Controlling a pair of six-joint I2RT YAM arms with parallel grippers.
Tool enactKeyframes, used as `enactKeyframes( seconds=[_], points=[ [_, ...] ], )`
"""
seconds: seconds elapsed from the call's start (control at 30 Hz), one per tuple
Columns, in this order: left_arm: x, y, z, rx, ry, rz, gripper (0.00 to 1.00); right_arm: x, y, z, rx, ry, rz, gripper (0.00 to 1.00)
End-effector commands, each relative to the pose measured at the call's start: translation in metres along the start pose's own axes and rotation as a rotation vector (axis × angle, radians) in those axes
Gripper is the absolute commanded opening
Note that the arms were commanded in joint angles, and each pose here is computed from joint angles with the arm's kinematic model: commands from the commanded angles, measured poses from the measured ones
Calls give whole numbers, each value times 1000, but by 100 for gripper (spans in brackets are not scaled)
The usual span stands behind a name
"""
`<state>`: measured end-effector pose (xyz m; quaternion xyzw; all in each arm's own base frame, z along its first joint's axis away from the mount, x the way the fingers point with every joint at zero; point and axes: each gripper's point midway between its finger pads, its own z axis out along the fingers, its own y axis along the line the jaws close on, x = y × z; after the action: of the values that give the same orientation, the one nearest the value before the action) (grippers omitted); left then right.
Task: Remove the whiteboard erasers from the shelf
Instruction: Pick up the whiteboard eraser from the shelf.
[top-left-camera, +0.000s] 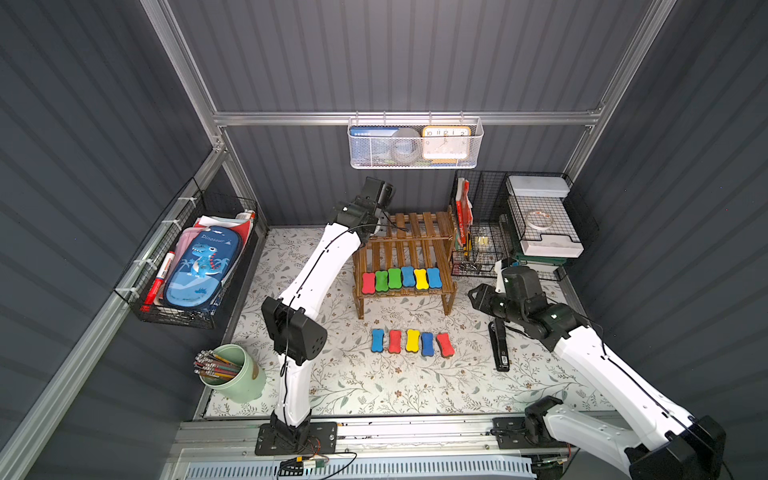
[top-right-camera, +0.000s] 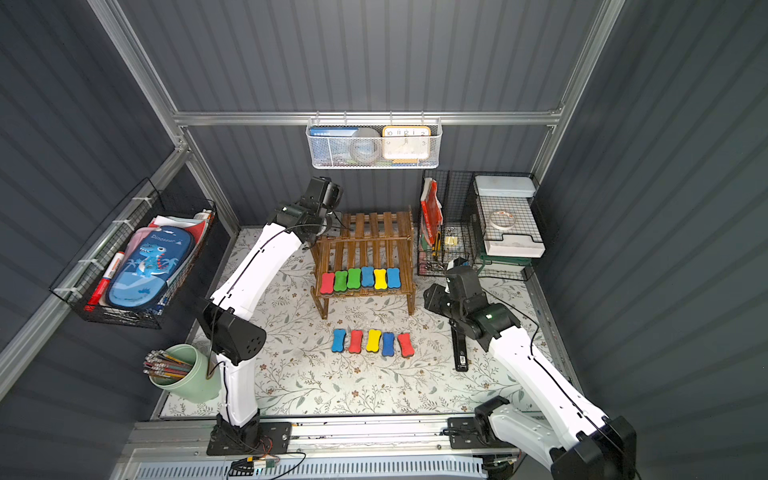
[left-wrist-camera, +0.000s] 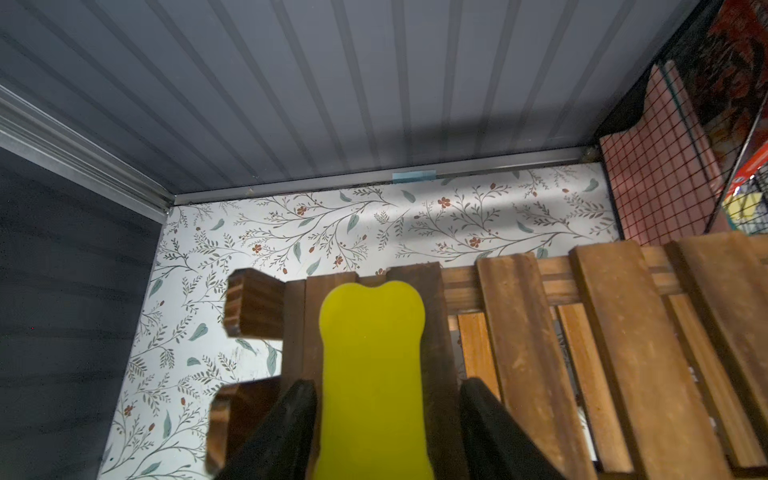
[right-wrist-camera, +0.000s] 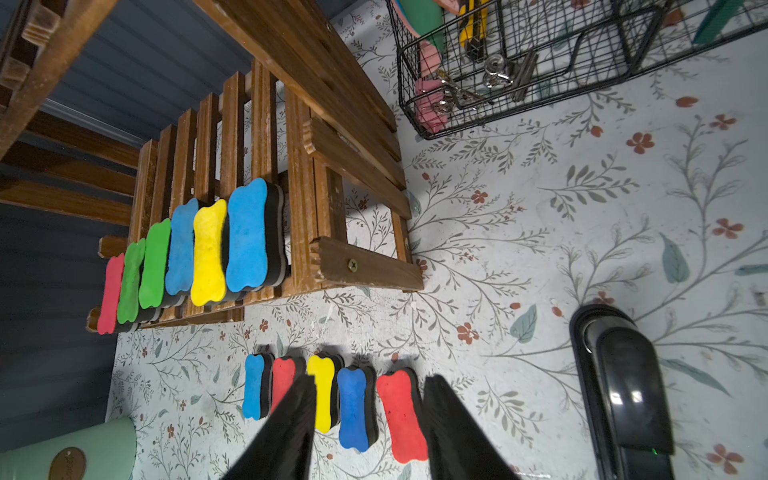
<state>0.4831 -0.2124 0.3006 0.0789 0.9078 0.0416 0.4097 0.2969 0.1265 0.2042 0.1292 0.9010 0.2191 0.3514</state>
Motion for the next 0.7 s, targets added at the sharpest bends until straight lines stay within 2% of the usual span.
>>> enactKeyframes(
  seconds=[0.0, 0.2, 0.4, 0.53, 0.67],
  points=[
    [9, 1, 7, -22, 38, 30, 52, -7, 2, -6, -2, -19, -10, 47],
    [-3, 4, -6, -8, -14, -4, 41, -6, 0, -5, 2, -17, -6, 47],
    [-16, 16, -47, 17, -89, -96, 37, -7, 0, -6, 3, -22, -3, 47],
    [7, 25, -83, 50, -120, -143, 36, -6, 1, -3, -9, -19, 2, 47],
    [56, 31, -110, 17, -100, -138, 36, -4, 2, -1, -17, -12, 8, 47]
  ],
)
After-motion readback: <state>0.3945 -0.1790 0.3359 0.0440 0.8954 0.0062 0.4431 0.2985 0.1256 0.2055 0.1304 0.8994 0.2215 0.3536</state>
